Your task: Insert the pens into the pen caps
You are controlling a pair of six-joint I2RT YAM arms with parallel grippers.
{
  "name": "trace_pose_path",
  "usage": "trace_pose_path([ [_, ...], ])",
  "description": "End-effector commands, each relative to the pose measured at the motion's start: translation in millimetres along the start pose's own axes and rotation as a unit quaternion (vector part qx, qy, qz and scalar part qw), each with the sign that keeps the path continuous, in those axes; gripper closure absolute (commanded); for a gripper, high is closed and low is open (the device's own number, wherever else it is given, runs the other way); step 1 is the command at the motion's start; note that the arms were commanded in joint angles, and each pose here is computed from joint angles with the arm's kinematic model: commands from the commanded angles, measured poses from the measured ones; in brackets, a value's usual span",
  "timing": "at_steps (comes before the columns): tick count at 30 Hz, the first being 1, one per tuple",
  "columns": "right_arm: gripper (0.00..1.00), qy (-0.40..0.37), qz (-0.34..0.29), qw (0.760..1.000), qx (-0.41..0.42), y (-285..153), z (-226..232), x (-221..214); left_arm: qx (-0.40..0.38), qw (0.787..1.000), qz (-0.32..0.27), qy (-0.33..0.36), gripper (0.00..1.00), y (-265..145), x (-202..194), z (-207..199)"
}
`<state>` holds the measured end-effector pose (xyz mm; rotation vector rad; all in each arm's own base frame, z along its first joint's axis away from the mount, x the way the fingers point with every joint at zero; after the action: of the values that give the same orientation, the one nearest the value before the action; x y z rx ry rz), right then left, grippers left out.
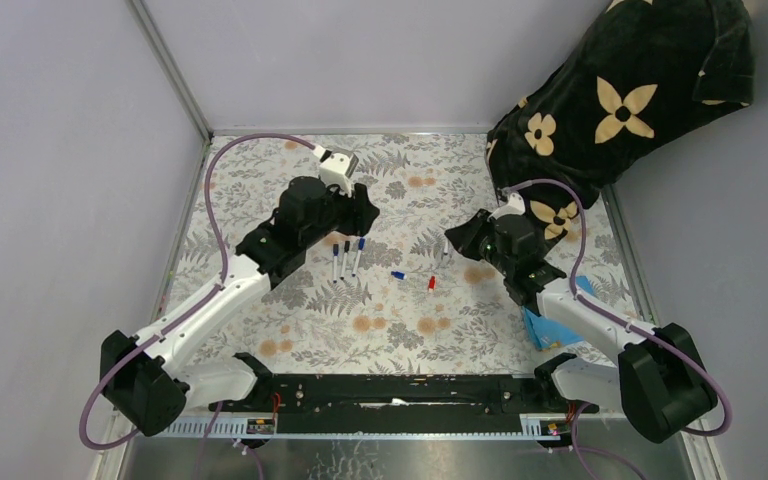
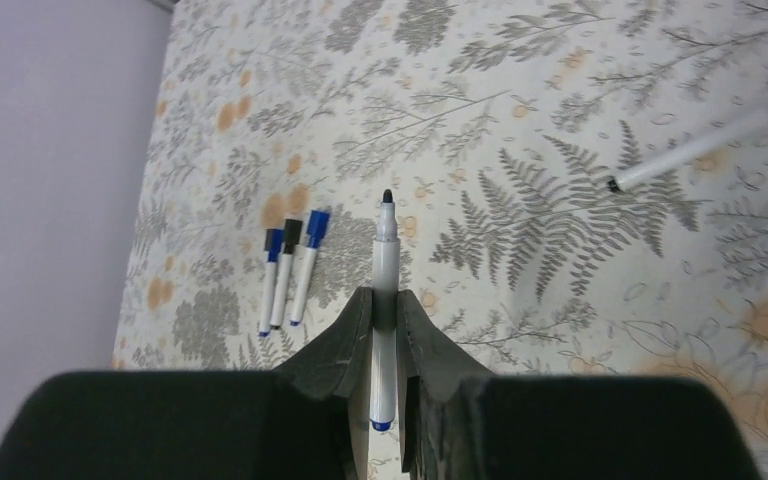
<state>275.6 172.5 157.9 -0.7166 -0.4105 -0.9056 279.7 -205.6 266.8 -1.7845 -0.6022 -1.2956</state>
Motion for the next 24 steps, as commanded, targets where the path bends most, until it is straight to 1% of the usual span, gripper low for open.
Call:
trace_pose_path([
  [1, 1.0, -0.04, -0.007, 0.992, 0.116, -6, 38, 13, -0.035, 0.998, -0.043, 0.002, 0.43, -2, 16, -11],
  [4, 1.0, -0.044, -0.015, 0.986, 0.162, -10, 54, 14, -0.04, 0.998, -0.043, 0.001, 0.43, -2, 16, -12],
  [14, 1.0, -0.075, -0.063, 0.965, 0.245, -20, 107, 9, -0.066, 0.996, -0.061, 0.004, 0.43, -8, 20, -18],
  [24, 1.0, -0.066, -0.104, 0.944, 0.307, -35, 149, 15, -0.111, 0.99, -0.089, 0.014, 0.45, -17, 25, -29],
])
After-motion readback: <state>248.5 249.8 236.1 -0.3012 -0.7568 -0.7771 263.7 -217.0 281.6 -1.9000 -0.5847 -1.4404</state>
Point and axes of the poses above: each gripper's point midway between its finger pads, its own y axis out along the fingers, its own z axis along the line the jaws close on, x = y × z, the point moved 5 cm from there along -y, back along the fingers, and after that the axes turned 6 degrees about y, right-handed, at the moved point
